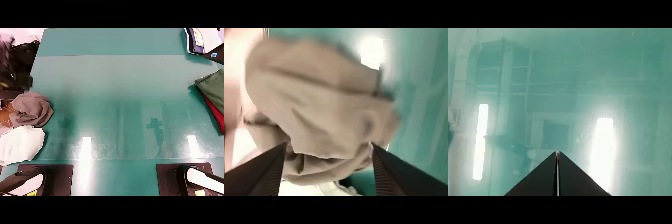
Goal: Fold the shirts.
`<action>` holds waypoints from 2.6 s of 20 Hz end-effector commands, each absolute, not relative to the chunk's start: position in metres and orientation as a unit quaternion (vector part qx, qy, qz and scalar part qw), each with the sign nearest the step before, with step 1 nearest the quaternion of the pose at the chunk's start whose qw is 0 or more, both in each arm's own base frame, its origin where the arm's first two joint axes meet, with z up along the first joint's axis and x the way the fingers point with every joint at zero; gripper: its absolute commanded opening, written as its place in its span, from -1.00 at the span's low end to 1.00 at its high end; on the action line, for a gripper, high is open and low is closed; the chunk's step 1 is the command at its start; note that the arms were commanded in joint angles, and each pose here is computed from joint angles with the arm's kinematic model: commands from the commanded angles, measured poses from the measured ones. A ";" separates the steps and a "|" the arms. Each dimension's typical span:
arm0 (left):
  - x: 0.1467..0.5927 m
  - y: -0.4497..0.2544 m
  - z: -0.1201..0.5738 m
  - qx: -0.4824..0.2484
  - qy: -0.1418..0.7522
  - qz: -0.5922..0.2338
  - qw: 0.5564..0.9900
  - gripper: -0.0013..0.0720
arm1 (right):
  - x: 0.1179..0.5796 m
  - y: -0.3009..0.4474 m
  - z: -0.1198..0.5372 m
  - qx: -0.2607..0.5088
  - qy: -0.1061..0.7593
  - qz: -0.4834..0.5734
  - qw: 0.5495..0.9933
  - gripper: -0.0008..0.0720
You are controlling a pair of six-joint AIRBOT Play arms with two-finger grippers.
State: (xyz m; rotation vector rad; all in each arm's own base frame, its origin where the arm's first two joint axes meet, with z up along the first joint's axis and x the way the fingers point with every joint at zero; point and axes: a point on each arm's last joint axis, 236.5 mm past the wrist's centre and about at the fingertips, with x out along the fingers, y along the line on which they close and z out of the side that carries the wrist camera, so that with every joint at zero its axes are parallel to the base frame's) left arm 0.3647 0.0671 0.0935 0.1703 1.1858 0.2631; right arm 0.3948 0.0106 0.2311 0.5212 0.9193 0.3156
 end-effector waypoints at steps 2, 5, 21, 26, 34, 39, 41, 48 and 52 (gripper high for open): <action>0.343 0.096 -0.001 0.043 0.582 0.151 0.798 0.73 | 0.389 0.013 0.228 0.246 0.448 0.155 0.845 -0.93; 0.350 0.094 -0.020 0.037 0.561 0.145 0.814 0.72 | 0.387 0.014 0.227 0.245 0.454 0.157 0.842 -0.93; 0.399 0.053 0.071 0.021 0.467 0.087 0.880 -0.88 | 0.378 0.017 0.223 0.243 0.470 0.163 0.833 -0.93; 0.376 -0.101 0.257 0.001 0.308 -0.164 0.937 -0.88 | 0.387 0.014 0.227 0.245 0.454 0.157 0.842 -0.93; 0.297 -0.252 0.339 0.029 0.214 -0.409 0.887 -0.88 | 0.388 0.014 0.228 0.246 0.451 0.156 0.844 -0.93; 0.327 -0.301 0.252 0.046 0.321 -0.429 0.843 -0.88 | 0.388 0.014 0.228 0.246 0.451 0.156 0.844 -0.93; 0.349 -0.315 0.204 0.048 0.370 -0.424 0.825 -0.88 | 0.388 0.014 0.228 0.246 0.451 0.156 0.843 -0.93; 0.369 -0.260 0.125 0.041 0.508 -0.364 0.780 0.80 | 0.388 0.014 0.227 0.241 0.451 0.158 0.845 -0.93; 0.345 -0.204 0.083 0.020 0.600 -0.324 0.731 0.80 | 0.388 0.014 0.228 0.238 0.450 0.160 0.846 -0.93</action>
